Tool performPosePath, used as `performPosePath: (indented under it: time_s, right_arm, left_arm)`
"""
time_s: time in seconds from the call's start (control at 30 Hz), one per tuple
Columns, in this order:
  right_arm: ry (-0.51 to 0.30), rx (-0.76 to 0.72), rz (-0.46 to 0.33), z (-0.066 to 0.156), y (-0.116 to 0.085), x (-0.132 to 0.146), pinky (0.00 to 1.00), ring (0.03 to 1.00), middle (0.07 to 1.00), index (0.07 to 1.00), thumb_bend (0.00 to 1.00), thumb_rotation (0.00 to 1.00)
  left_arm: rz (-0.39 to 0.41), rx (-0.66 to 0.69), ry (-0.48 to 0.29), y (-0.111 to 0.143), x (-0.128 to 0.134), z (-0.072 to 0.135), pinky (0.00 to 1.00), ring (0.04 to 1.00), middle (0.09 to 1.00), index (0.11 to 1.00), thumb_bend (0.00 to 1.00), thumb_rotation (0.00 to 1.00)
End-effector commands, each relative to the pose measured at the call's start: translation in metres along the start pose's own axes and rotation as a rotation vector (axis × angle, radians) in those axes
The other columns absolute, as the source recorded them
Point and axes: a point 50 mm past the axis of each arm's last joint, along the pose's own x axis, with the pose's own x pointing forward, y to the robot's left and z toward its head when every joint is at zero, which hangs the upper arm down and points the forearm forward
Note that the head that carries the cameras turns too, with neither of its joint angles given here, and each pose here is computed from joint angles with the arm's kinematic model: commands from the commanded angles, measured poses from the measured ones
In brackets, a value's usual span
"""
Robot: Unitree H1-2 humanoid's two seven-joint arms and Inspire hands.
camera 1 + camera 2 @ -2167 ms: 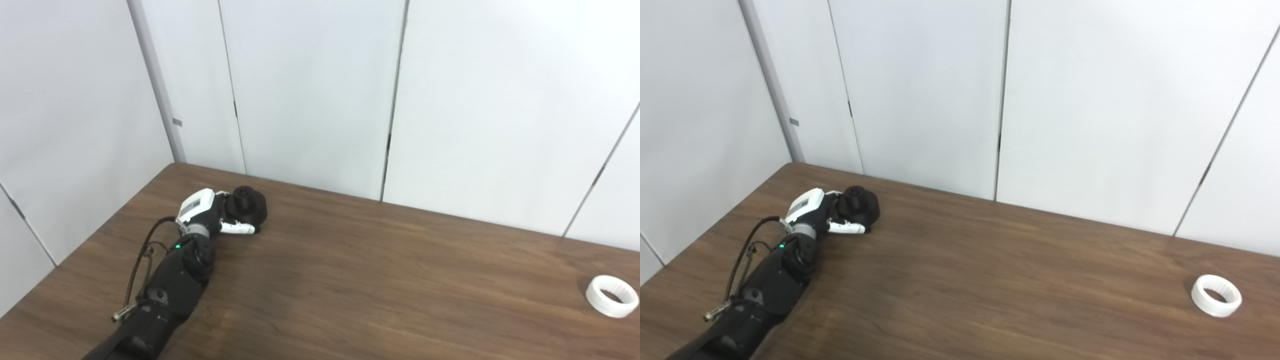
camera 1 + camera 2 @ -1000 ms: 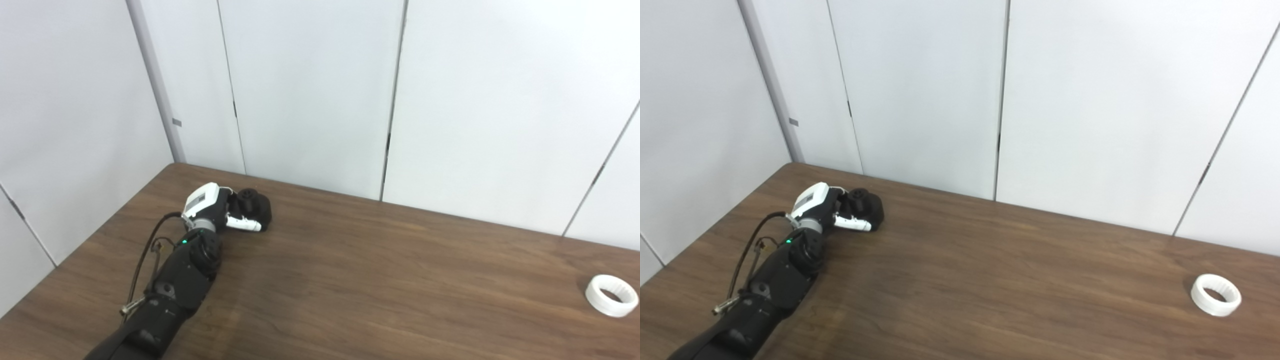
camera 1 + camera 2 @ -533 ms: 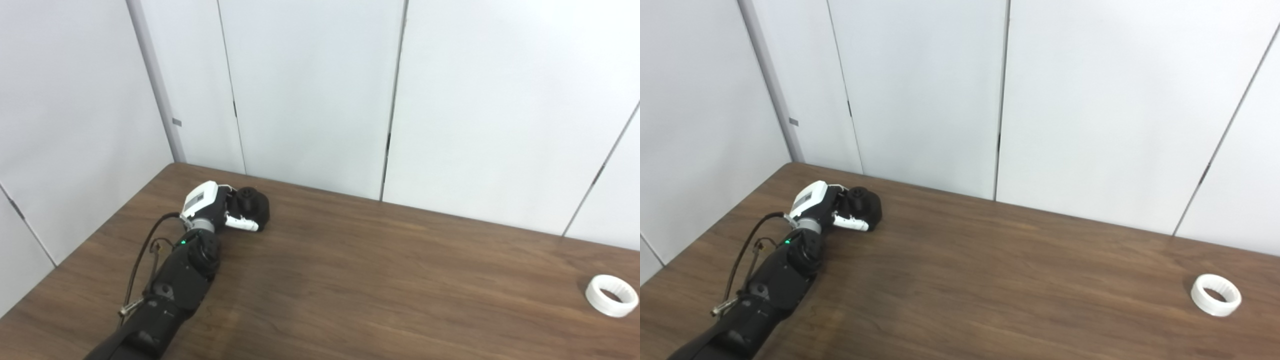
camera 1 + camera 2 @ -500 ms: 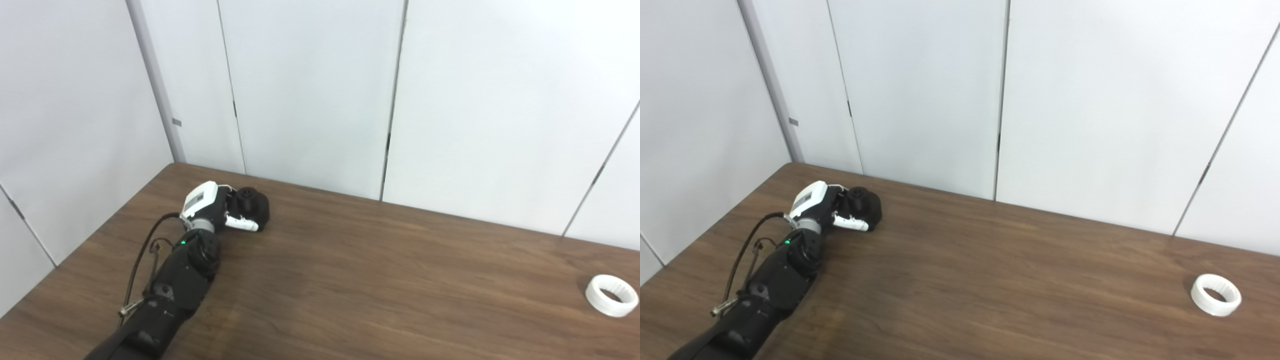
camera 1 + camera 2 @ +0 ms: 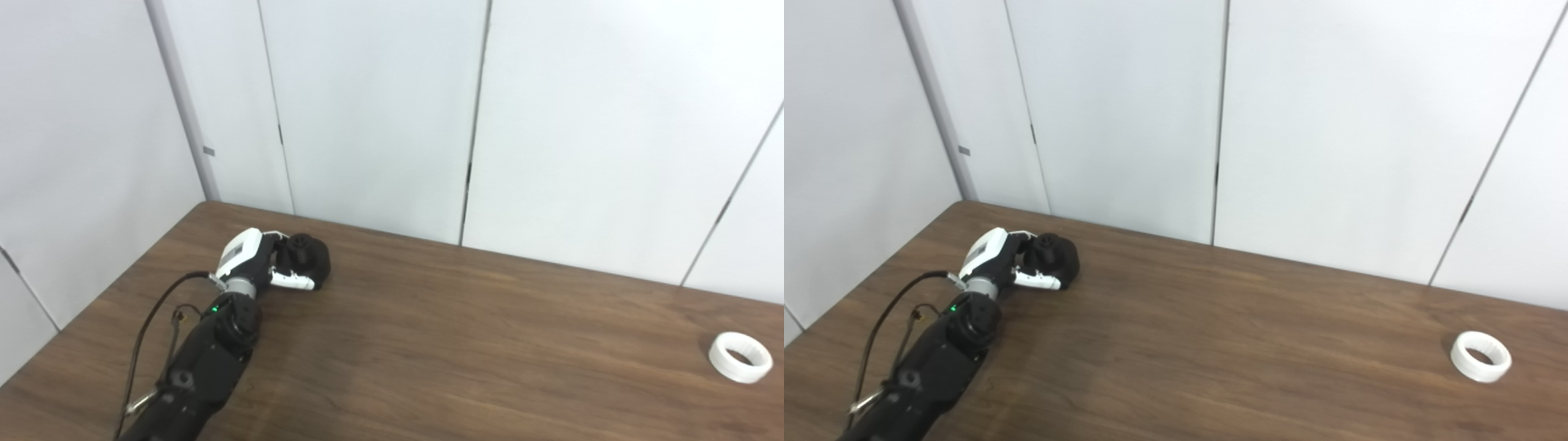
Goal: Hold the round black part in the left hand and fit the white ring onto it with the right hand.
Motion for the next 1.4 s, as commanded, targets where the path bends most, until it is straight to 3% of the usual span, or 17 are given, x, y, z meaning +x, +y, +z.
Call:
performPosePath:
  time_s: [0.0, 0.17, 0.23, 0.37, 0.67, 1.0, 1.2, 1.37]
  right_arm:
    - [-0.060, -0.002, -0.013, 0.015, 0.003, -0.001, 0.96, 0.977, 0.943, 0.954, 0.61, 1.00]
    - [-0.062, 0.004, -0.014, 0.019, 0.012, -0.003, 0.93, 0.960, 0.932, 0.947, 0.59, 1.00]
    - [-0.059, -0.008, -0.009, 0.020, 0.016, -0.004, 0.91, 0.952, 0.925, 0.938, 0.59, 1.00]
    - [-0.068, -0.016, 0.037, 0.021, 0.018, -0.004, 0.98, 0.990, 0.952, 0.963, 0.60, 1.00]
    - [-0.058, 0.033, -0.004, 0.029, 0.034, -0.005, 0.91, 0.961, 0.931, 0.934, 0.61, 1.00]
    - [-0.073, 0.061, 0.006, 0.043, 0.044, 0.001, 0.91, 0.954, 0.936, 0.926, 0.59, 1.00]
    - [-0.071, 0.062, -0.003, 0.050, 0.045, 0.004, 0.90, 0.957, 0.937, 0.929, 0.58, 1.00]
    - [-0.074, 0.048, -0.007, 0.055, 0.044, 0.005, 0.90, 0.953, 0.932, 0.929, 0.56, 1.00]
  left_arm:
    - [0.047, -0.020, -0.098, 0.027, -0.001, 0.031, 0.76, 0.845, 0.759, 0.481, 0.52, 0.05]
    - [-0.013, -0.026, -0.207, 0.030, -0.039, 0.063, 0.79, 0.869, 0.774, 0.483, 0.52, 0.05]
    - [-0.053, -0.014, -0.289, 0.029, -0.057, 0.077, 0.80, 0.882, 0.782, 0.483, 0.52, 0.05]
    - [-0.114, 0.010, -0.392, 0.025, -0.084, 0.093, 0.78, 0.867, 0.785, 0.482, 0.52, 0.05]
    - [-0.268, 0.094, -0.648, -0.018, -0.162, 0.121, 0.77, 0.856, 0.775, 0.482, 0.52, 0.06]
    - [-0.406, 0.048, -0.698, -0.063, -0.217, 0.132, 0.76, 0.840, 0.759, 0.481, 0.52, 0.06]
    - [-0.440, 0.022, -0.711, -0.079, -0.227, 0.129, 0.80, 0.838, 0.772, 0.482, 0.52, 0.06]
    - [-0.483, 0.000, -0.701, -0.088, -0.230, 0.124, 0.75, 0.842, 0.783, 0.483, 0.52, 0.06]
